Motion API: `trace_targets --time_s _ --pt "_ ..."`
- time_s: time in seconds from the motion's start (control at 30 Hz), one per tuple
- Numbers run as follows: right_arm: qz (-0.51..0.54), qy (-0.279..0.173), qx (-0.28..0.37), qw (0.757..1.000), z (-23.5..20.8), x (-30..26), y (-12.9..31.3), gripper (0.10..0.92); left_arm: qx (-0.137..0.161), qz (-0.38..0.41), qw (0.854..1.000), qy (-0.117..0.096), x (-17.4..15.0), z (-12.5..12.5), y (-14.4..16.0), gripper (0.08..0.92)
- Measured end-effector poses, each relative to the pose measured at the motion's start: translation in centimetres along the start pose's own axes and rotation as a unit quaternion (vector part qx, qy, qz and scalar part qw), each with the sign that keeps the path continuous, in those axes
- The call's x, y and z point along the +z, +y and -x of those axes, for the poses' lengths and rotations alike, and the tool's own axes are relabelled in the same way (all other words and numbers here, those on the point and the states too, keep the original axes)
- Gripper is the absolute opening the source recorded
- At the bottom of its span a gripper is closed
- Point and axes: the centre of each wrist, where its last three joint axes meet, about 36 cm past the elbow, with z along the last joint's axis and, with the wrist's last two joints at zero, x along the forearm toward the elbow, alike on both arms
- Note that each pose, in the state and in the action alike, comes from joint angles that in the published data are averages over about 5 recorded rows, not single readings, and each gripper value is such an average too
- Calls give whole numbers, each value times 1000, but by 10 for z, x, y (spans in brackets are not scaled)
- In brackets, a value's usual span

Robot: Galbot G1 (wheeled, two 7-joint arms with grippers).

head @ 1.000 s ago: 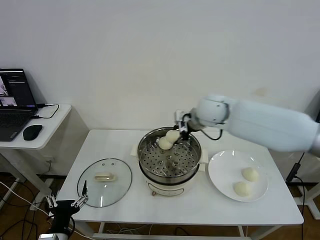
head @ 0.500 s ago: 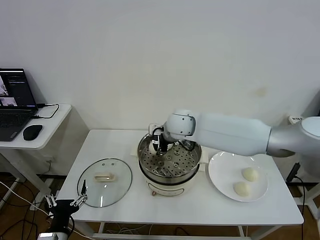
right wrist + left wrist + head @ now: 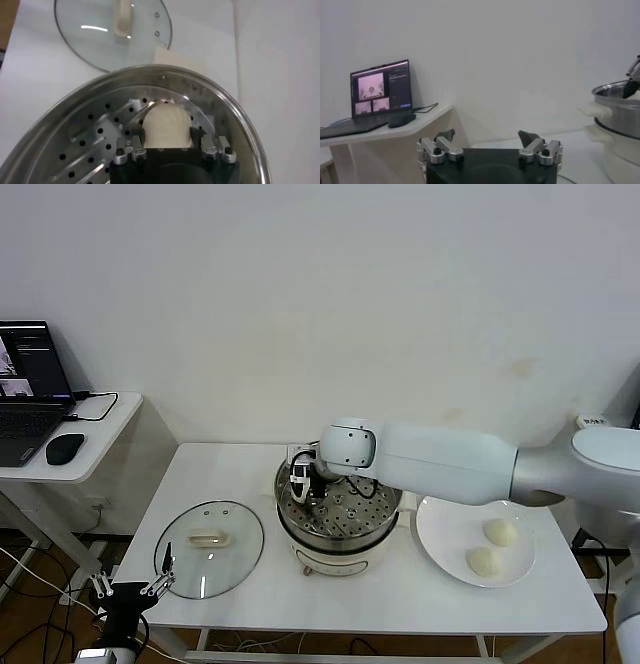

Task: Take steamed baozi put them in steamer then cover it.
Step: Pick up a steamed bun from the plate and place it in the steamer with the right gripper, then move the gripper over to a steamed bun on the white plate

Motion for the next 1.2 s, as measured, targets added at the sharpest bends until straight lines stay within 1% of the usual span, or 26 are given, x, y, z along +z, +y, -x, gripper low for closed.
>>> trace_targets --time_s 0.1,0.2,0.33,0.43,0.6,0.77,1.0,1.2 --pt "2 -1 -1 1000 -1 -1 0 593 0 -1 1000 0 0 0 0 823" --pt "1 0 -3 1000 -4 -1 -1 656 0 0 1000 0 0 -1 0 823" --pt "-4 4 -5 1000 -12 2 -4 769 0 0 1000 0 0 -1 0 823" --pt "-10 6 -8 1000 -24 7 -10 813 0 0 1000 0 0 -1 0 823" --pt "-29 11 -16 999 -55 25 -24 822 2 0 1000 -2 -1 1 -1 823" --pt "-49 14 -24 998 -94 57 -35 823 6 0 1000 -3 -2 2 -2 823" --pt "-69 20 -43 996 -141 130 -31 823 12 1 1000 -3 -2 2 -3 823" --pt "-72 35 -46 996 -168 197 -11 823 15 0 1000 0 1 2 -5 823"
